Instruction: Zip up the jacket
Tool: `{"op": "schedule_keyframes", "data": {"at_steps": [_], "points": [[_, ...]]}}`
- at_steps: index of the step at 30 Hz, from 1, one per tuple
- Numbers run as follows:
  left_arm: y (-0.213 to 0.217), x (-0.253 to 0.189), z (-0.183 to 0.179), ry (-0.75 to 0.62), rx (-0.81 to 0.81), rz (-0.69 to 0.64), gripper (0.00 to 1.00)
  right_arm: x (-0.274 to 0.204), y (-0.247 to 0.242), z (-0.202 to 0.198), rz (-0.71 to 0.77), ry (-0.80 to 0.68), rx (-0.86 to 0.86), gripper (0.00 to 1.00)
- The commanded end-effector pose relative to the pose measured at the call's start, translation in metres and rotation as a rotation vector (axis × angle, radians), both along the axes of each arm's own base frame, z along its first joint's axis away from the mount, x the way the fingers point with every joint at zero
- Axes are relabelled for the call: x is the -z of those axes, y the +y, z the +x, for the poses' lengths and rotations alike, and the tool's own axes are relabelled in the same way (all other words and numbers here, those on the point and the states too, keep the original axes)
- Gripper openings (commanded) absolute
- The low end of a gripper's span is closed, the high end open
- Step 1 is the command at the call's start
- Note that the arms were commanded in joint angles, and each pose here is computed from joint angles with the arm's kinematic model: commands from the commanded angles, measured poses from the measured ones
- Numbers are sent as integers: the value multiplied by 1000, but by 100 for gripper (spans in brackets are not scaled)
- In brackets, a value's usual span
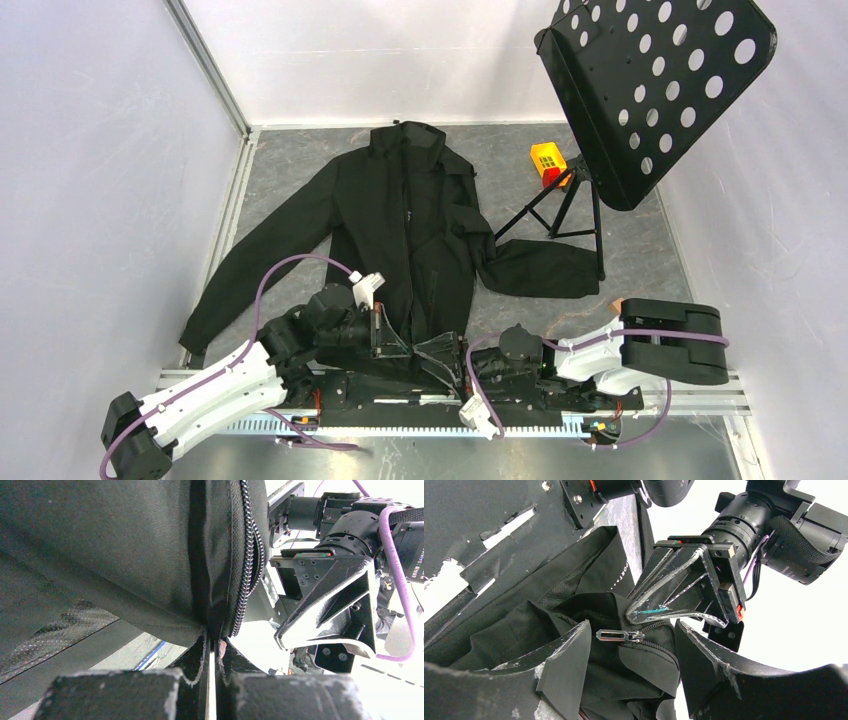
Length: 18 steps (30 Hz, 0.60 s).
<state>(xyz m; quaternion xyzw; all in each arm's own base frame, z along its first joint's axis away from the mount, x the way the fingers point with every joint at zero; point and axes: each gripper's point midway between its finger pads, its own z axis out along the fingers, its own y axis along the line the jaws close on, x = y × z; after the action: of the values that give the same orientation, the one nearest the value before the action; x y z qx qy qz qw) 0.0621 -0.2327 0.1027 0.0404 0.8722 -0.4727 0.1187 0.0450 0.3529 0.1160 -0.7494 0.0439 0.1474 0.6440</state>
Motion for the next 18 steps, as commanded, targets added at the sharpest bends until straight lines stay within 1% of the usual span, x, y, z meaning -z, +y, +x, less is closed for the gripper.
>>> {"op": "schedule_keyframes", "data": {"at_steps": [1,11,18], "points": [[-8,-21,-6,8,42,-78,2,-17,7,3,75,-20,15,68],[-9,-21,-6,9,41,-86,2,-29,10,7,149,4,44,68],[-10,-21,-6,9,43,-89,2,-29,10,8,158,4,53,68]]}}
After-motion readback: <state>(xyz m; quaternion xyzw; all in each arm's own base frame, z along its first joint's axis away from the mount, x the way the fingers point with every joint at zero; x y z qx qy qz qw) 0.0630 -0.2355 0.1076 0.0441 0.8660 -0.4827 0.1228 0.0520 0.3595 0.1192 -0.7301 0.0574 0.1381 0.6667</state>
